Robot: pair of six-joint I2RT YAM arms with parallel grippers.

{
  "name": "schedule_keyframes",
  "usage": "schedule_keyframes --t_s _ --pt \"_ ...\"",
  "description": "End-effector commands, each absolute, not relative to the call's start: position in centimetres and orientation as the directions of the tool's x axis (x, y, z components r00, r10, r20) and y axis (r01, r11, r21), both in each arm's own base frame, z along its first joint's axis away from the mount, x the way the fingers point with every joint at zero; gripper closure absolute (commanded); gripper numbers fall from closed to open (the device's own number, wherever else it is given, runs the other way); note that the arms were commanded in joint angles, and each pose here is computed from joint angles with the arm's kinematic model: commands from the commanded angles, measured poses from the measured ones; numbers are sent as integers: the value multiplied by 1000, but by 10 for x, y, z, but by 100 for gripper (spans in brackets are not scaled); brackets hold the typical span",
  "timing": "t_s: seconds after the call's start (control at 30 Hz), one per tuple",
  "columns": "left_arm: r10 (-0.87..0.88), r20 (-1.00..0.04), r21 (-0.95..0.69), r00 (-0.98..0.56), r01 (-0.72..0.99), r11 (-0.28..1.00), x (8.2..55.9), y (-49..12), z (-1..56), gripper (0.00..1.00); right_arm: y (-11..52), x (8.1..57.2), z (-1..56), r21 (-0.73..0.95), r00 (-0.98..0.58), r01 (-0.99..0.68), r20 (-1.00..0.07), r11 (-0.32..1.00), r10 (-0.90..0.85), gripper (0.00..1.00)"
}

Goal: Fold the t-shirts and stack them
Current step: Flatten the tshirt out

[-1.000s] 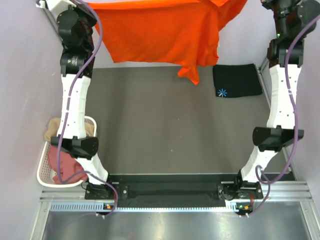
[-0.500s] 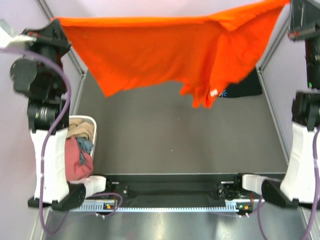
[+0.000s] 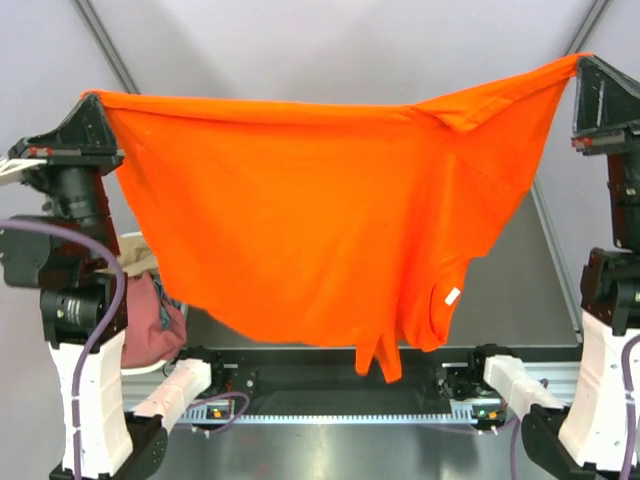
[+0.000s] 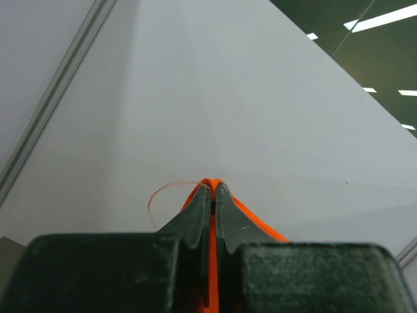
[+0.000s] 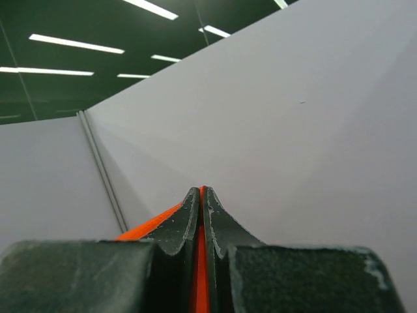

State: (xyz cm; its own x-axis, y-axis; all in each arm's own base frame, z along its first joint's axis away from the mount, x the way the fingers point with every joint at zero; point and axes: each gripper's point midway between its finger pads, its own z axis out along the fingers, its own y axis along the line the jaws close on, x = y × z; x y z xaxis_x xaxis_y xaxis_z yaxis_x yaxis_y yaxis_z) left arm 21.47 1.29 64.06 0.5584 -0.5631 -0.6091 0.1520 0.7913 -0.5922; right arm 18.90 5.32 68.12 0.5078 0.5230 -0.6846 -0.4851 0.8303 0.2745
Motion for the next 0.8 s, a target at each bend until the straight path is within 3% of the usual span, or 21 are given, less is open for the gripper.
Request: schedule_keyframes --t_s 0.0,0.37,0.77 --pt "-548 -619 -601 563 110 792 239 17 632 100 42 222 676 279 524 -436 -694 856 493 100" --pt "-541 -649 -592 535 91 801 283 11 625 100 39 261 664 284 499 -413 -724 865 476 100" --pt "-551 -629 -594 549 118 796 244 13 616 100 41 207 667 252 550 -414 -696 874 461 100"
